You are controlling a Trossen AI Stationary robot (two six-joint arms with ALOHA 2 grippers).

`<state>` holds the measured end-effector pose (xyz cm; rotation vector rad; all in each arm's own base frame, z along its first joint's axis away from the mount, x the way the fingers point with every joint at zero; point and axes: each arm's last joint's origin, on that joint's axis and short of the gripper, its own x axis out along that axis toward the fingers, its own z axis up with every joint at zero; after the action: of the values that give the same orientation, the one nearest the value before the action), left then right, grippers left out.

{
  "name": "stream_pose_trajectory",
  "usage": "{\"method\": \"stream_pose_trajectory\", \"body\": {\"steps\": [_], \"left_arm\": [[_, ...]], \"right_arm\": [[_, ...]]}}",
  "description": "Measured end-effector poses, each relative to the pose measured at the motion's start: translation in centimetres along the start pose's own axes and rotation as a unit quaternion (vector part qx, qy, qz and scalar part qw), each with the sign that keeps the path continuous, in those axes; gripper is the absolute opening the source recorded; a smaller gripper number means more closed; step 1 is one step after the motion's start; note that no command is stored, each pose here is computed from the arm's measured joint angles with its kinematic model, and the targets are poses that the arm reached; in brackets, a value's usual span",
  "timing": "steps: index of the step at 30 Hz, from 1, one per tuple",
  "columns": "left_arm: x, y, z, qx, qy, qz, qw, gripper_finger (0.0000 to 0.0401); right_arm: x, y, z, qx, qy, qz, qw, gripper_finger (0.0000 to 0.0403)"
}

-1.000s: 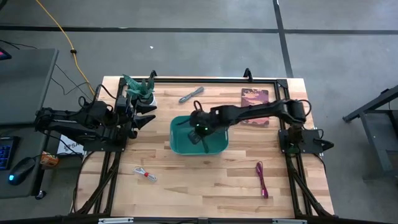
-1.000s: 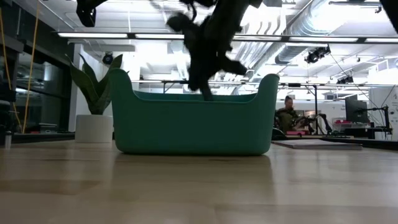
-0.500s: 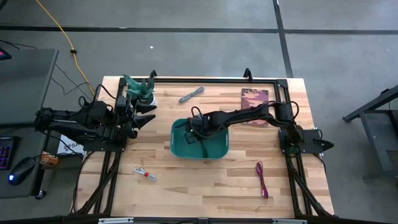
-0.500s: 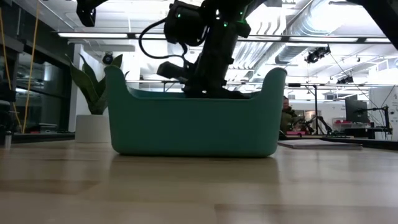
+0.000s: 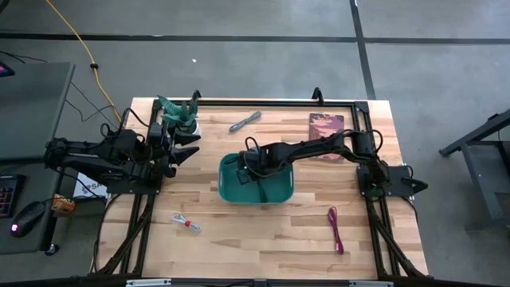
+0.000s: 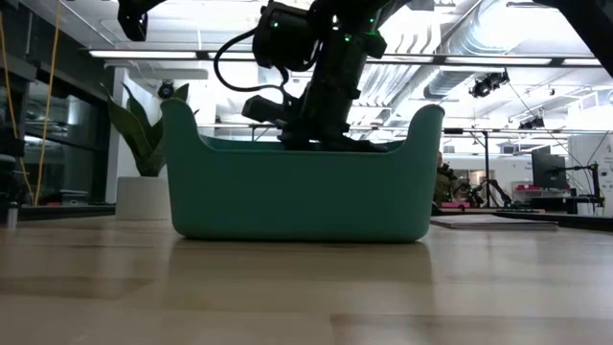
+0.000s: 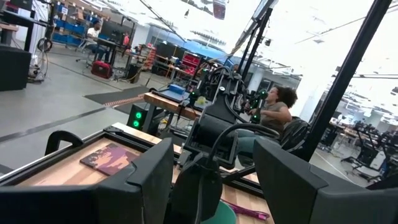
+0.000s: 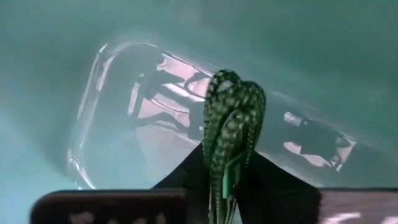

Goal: Pick and place USB-C Cables
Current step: Put the green charger cable into the green bin, then put the white charger cable into the green bin

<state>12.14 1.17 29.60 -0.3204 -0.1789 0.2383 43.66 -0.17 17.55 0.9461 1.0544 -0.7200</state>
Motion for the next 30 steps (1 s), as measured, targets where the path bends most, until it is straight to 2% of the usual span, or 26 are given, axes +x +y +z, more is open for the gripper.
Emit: {"method": "stream_pose_trajectory", "body": {"steps": [10, 16, 21, 23, 26, 30], "left_arm": [[0.0, 0.0, 0.0, 0.0, 0.0, 0.0, 1.0, 0.02], [0.0, 0.0, 0.0, 0.0, 0.0, 0.0, 1.0, 0.02], [0.0, 0.0, 0.0, 0.0, 0.0, 0.0, 1.0, 0.02], [0.0, 0.0, 0.0, 0.0, 0.0, 0.0, 1.0, 0.02], [0.0, 0.0, 0.0, 0.0, 0.0, 0.0, 1.0, 0.02], [0.0, 0.0, 0.0, -0.001, -0.001, -0.001, 1.0, 0.02]], "right_arm": [[0.0, 0.0, -0.1, -0.004, 0.012, 0.006, 1.0, 0.0175], [-1.4, 0.4, 0.1, -0.025, 0.01, 0.021, 0.999, 0.0192], [-7.1, 1.5, 0.8, -0.12, -0.017, 0.1, 0.988, 0.0193], [-9.9, 1.0, 0.8, -0.161, -0.036, 0.109, 0.98, 0.0193], [-14.3, -0.6, 0.5, -0.21, -0.07, 0.083, 0.972, 0.0193], [-19.2, -3.2, -0.1, -0.239, -0.111, 0.035, 0.964, 0.0193]]}}
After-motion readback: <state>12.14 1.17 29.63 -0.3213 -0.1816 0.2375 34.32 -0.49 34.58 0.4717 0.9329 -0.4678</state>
